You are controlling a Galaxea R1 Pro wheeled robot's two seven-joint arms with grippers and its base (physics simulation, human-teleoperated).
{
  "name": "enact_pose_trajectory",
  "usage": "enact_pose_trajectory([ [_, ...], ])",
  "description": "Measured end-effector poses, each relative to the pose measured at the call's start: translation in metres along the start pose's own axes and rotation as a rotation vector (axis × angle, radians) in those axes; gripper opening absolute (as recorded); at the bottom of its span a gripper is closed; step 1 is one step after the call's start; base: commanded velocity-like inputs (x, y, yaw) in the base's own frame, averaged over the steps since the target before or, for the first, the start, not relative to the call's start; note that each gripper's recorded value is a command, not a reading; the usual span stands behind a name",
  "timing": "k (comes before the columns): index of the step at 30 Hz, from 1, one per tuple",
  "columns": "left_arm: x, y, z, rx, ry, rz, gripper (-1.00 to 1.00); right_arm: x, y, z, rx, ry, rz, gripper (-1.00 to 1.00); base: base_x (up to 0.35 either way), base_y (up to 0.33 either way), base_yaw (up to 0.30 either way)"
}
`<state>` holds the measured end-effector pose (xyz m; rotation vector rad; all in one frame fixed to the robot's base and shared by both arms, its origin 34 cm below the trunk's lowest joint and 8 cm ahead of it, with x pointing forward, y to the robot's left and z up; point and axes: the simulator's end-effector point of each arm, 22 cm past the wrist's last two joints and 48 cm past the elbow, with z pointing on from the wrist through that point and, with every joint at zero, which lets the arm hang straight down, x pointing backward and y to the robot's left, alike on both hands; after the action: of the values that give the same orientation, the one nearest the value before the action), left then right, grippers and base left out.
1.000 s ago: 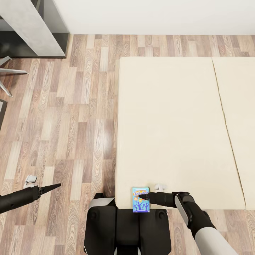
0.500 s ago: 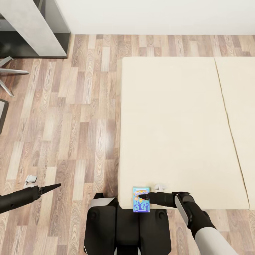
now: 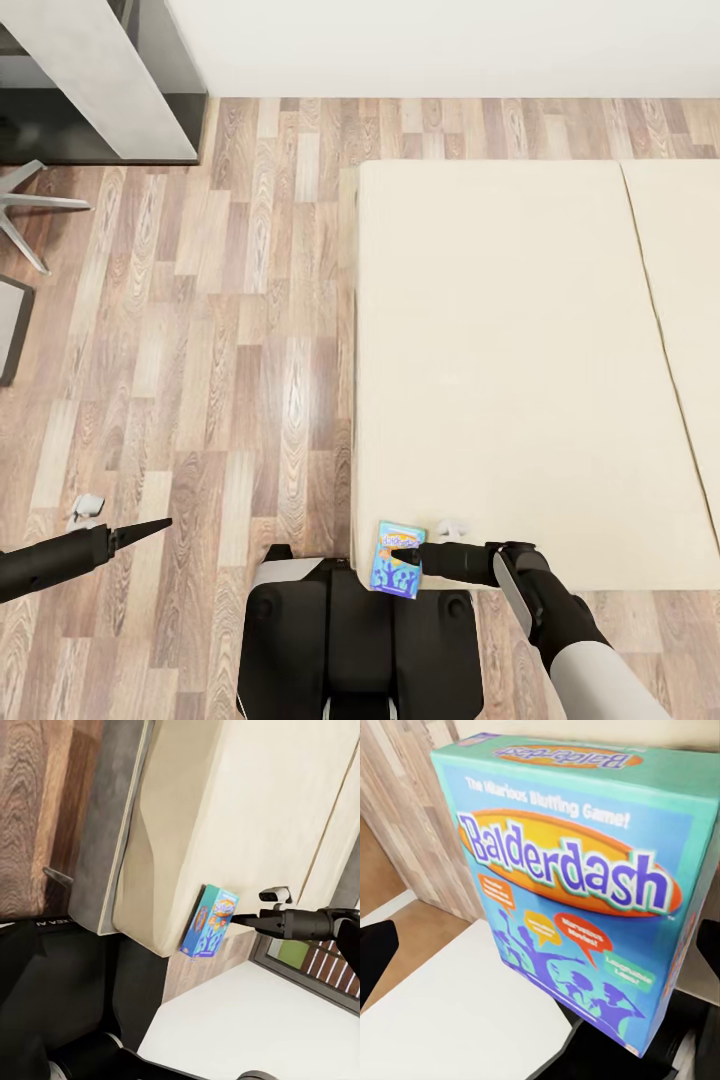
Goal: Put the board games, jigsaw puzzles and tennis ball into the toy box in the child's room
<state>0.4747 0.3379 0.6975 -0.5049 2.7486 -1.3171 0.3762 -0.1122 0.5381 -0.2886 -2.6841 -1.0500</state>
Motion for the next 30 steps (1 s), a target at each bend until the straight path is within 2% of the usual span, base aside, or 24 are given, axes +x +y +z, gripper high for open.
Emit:
enact_pose_trajectory([
  [30,0.0001,0.0002,0.0,-0.001,0.001,0.0,1.0,-0.0003,0.0004,0.0001,-0.002,-0.001,0.001,1.0,0.0,0.033,0.0],
])
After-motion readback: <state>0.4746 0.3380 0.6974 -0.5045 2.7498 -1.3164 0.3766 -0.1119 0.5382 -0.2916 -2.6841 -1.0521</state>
